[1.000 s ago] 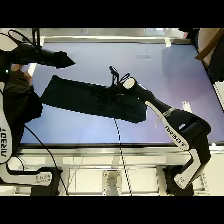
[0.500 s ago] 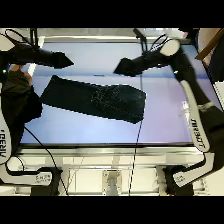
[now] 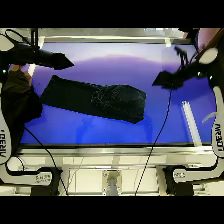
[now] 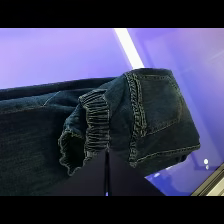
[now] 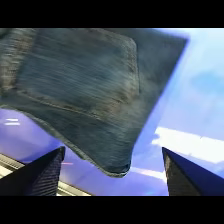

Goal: Fold the clothes and pants, and hang the long-sleeved shirts on hangers.

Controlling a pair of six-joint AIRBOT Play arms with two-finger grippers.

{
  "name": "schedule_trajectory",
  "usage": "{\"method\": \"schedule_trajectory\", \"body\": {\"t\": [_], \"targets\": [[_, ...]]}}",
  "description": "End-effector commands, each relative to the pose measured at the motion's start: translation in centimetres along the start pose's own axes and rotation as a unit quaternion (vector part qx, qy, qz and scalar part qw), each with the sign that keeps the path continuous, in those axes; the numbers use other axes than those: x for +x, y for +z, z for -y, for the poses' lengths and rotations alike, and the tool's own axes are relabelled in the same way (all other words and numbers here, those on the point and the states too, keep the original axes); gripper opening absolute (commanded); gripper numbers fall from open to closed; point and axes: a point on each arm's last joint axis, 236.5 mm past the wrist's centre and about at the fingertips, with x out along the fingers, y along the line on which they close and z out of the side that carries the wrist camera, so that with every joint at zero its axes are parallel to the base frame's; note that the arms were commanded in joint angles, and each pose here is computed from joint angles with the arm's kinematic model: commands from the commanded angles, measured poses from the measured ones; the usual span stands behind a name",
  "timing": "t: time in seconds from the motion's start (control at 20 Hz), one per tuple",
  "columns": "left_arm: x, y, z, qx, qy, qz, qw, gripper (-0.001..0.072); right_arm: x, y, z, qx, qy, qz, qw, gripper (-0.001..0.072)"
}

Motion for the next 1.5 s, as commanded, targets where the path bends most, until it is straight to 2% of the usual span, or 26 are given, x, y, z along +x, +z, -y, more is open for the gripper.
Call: {"method": "schedule_trajectory", "body": {"t": [0.0,0.05,0.1,0.15,0.2,0.3,0.65,0.7,0.75,0.8,0.85,0.9,0.95,1.0,1.1,1.2,1.35,1.45], "targets": [[0.0,-0.2,0.0,0.000,0.000,-0.003,1.000,0.0015,6.1,-2.9,5.6,0.144,0.036,0.024,0.989,0.0698],[0.0,-0.2,0.0,0.002,0.000,-0.003,1.000,0.0017,7.7,-3.4,5.9,0.180,0.057,0.027,0.982,0.0698],[0.0,-0.2,0.0,0.019,0.000,-0.003,1.000,0.0113,9.0,-3.7,5.6,0.193,0.085,0.023,0.977,0.0698],[0.0,-0.2,0.0,0.022,0.000,-0.004,1.000,0.0315,10.2,-3.9,4.9,0.197,0.113,0.011,0.974,0.0698],[0.1,-0.2,0.1,0.023,-0.001,-0.004,1.000,0.0372,11.2,-4.0,4.3,0.199,0.134,0.002,0.971,0.0698],[0.2,-0.2,0.3,0.024,-0.002,-0.005,1.000,0.0373,13.2,-3.8,2.9,0.205,0.173,-0.006,0.963,0.0694],[0.2,-0.2,0.3,0.024,-0.002,-0.005,1.000,0.0365,16.2,-4.2,-3.3,0.157,0.234,-0.018,0.959,0.0670],[0.2,-0.2,0.3,0.024,-0.002,-0.005,1.000,0.0365,16.6,-4.3,-3.7,0.153,0.230,-0.019,0.961,0.0598],[0.2,-0.2,0.2,0.024,-0.002,-0.005,1.000,0.0364,16.7,-4.4,-4.2,0.153,0.232,-0.019,0.960,0.0467],[0.3,-0.2,0.2,0.024,-0.002,-0.006,1.000,0.0364,16.4,-4.3,-5.0,0.150,0.245,-0.023,0.958,0.0243],[0.4,-0.3,0.1,0.023,-0.002,-0.007,1.000,0.0363,15.6,-4.5,-6.2,0.133,0.266,-0.035,0.954,0.0053],[0.8,-0.5,-0.2,0.019,-0.003,-0.011,1.000,0.0309,14.1,-4.8,-7.7,0.106,0.295,-0.053,0.948,0.0043],[1.5,-0.8,-0.8,0.013,-0.005,-0.019,1.000,0.0094,12.5,-5.1,-9.0,0.086,0.317,-0.067,0.942,0.0043],[2.5,-1.2,-1.3,0.006,-0.008,-0.028,1.000,0.0013,10.7,-5.1,-10.0,0.071,0.331,-0.075,0.938,0.0043],[5.9,-2.8,-1.6,-0.005,-0.025,-0.063,0.998,0.0014,7.4,-5.7,-11.0,0.061,0.323,-0.089,0.940,0.0043],[10.6,-6.0,-0.1,-0.007,-0.059,-0.125,0.990,0.0013,4.1,-6.9,-10.3,0.060,0.283,-0.096,0.952,0.0043],[17.4,-10.9,5.0,0.018,-0.106,-0.205,0.973,0.0013,-1.5,-9.4,-8.1,0.092,0.217,-0.110,0.966,0.0042],[21.0,-13.3,8.2,0.035,-0.119,-0.228,0.966,0.0013,-5.3,-9.0,-7.8,0.116,0.207,-0.064,0.969,0.0042]]}}
